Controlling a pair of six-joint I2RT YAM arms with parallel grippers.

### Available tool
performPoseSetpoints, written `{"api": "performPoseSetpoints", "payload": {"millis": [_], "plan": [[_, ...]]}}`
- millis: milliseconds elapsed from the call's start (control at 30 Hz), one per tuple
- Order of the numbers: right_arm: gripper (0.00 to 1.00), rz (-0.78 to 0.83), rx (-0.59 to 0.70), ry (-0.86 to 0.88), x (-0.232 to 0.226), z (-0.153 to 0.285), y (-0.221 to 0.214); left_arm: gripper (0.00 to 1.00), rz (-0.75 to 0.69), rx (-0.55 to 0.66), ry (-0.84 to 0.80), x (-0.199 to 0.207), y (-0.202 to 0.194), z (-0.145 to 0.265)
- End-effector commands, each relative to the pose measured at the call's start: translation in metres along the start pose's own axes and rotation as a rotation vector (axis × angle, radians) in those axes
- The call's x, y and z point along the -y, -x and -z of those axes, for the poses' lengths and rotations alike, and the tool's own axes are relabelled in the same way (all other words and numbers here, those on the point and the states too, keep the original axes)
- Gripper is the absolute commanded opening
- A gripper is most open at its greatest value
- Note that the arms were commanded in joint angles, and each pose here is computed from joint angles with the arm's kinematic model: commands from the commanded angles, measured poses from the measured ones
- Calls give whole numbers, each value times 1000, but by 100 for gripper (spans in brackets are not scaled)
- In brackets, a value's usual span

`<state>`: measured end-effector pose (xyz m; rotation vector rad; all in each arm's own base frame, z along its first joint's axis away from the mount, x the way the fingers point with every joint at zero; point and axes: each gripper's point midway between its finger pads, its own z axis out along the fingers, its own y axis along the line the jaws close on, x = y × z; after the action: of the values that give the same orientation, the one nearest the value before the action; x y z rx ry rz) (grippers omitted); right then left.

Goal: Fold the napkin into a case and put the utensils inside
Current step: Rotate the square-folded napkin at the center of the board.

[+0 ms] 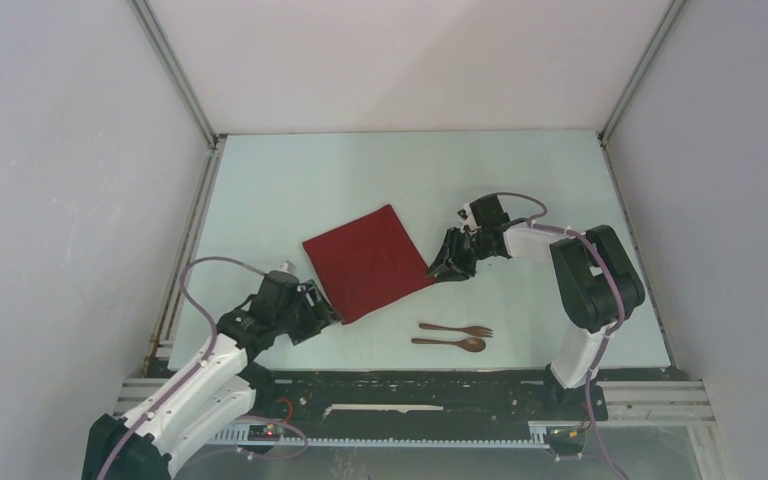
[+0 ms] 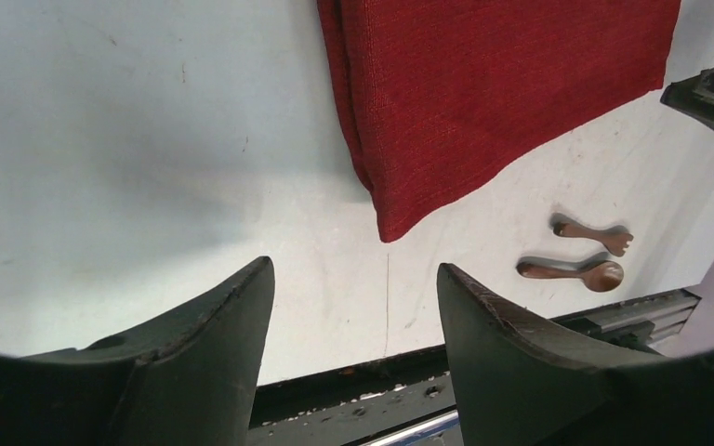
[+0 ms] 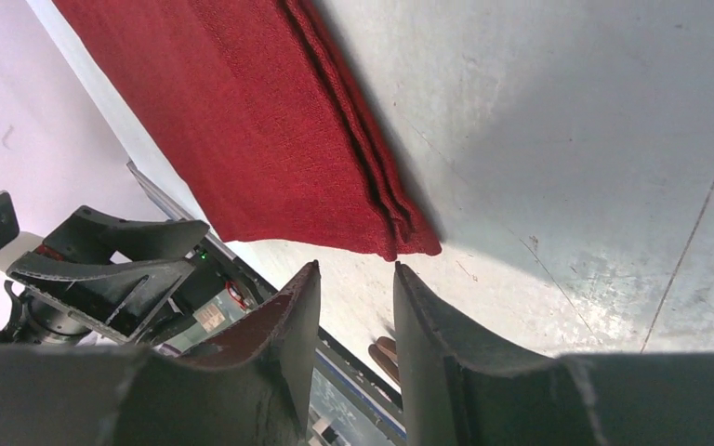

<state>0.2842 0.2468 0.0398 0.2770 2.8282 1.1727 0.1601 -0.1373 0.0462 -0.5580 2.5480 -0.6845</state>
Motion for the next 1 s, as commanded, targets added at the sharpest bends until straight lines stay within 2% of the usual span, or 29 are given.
{"api": "performPoseSetpoints", "payload": {"millis": [0,333,500,700,833,967], "plan": [[42,5,-5,24,-3,-5,1,70,-40,54,11,6,14,13],[42,12,-19,24,-5,-11,-1,69,-42,78,-19,19,23,23],[35,19,-19,28,-9,-10,-1,69,-43,81,-23,19,23,24],[34,31,-12,33,-15,-6,-2,69,-41,80,-22,17,22,23],[27,28,-13,38,-17,-6,-1,69,-43,83,-24,18,22,24],[26,25,-11,45,-18,-6,0,69,-43,87,-25,18,23,24]]}}
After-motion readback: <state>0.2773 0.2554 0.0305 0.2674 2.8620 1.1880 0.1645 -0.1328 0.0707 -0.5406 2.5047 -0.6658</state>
